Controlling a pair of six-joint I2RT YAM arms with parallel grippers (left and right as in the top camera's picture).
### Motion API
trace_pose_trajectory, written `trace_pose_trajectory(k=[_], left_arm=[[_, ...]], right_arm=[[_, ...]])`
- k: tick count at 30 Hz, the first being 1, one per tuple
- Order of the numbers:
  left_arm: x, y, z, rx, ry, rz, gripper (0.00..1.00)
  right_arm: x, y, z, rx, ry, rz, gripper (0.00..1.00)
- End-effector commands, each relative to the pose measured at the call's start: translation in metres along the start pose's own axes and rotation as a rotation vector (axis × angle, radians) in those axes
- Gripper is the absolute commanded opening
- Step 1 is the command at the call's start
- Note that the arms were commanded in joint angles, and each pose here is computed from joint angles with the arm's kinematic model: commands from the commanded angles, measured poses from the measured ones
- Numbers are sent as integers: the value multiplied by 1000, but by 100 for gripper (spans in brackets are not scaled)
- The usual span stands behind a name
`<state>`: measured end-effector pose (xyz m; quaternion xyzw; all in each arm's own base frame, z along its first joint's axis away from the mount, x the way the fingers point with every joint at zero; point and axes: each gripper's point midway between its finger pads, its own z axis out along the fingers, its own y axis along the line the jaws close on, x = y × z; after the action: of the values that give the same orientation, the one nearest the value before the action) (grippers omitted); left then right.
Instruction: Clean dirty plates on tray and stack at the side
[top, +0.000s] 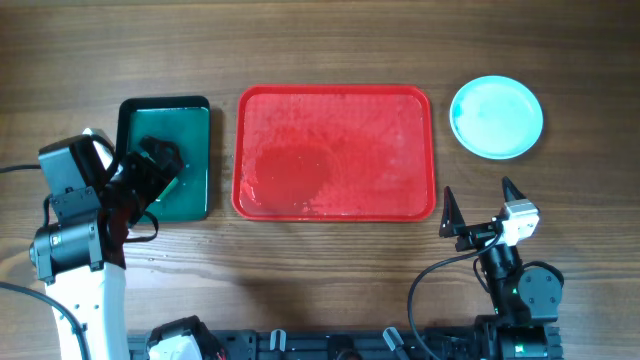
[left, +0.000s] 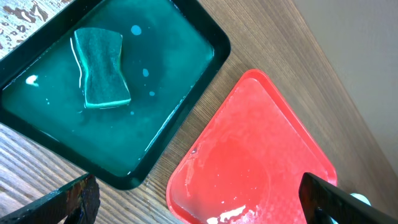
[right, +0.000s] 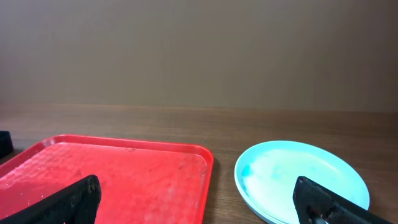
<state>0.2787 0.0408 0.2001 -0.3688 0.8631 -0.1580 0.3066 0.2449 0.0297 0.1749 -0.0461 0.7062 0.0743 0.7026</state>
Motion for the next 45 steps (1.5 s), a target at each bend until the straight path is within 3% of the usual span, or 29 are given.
trace_pose_trajectory(k=[1, 19, 24, 26, 29, 32, 34, 40, 45], left_arm=[[1, -3, 1, 11, 10, 8, 100], [1, -3, 1, 10, 10, 8, 100], [12, 14, -7, -74, 14, 12, 100], [26, 20, -13, -93, 16, 71, 100], [49, 12, -14, -6, -12, 239, 100], [69, -4, -3, 134, -92, 419, 100], [70, -17, 2, 234, -192, 460, 100], [58, -35, -16, 470, -525, 488, 100], [54, -21, -20, 485, -668, 461, 100]], right_arm=[[-3, -2, -1, 12, -13, 11, 100], [-3, -2, -1, 12, -12, 11, 100], [-3, -2, -1, 12, -12, 11, 100], [-3, -2, -1, 12, -12, 11, 100], [-3, -2, -1, 12, -12, 11, 100], [-3, -2, -1, 12, -12, 11, 100], [-3, -2, -1, 12, -12, 11, 100], [-3, -2, -1, 12, -13, 11, 100], [-3, -2, -1, 12, -12, 11, 100]])
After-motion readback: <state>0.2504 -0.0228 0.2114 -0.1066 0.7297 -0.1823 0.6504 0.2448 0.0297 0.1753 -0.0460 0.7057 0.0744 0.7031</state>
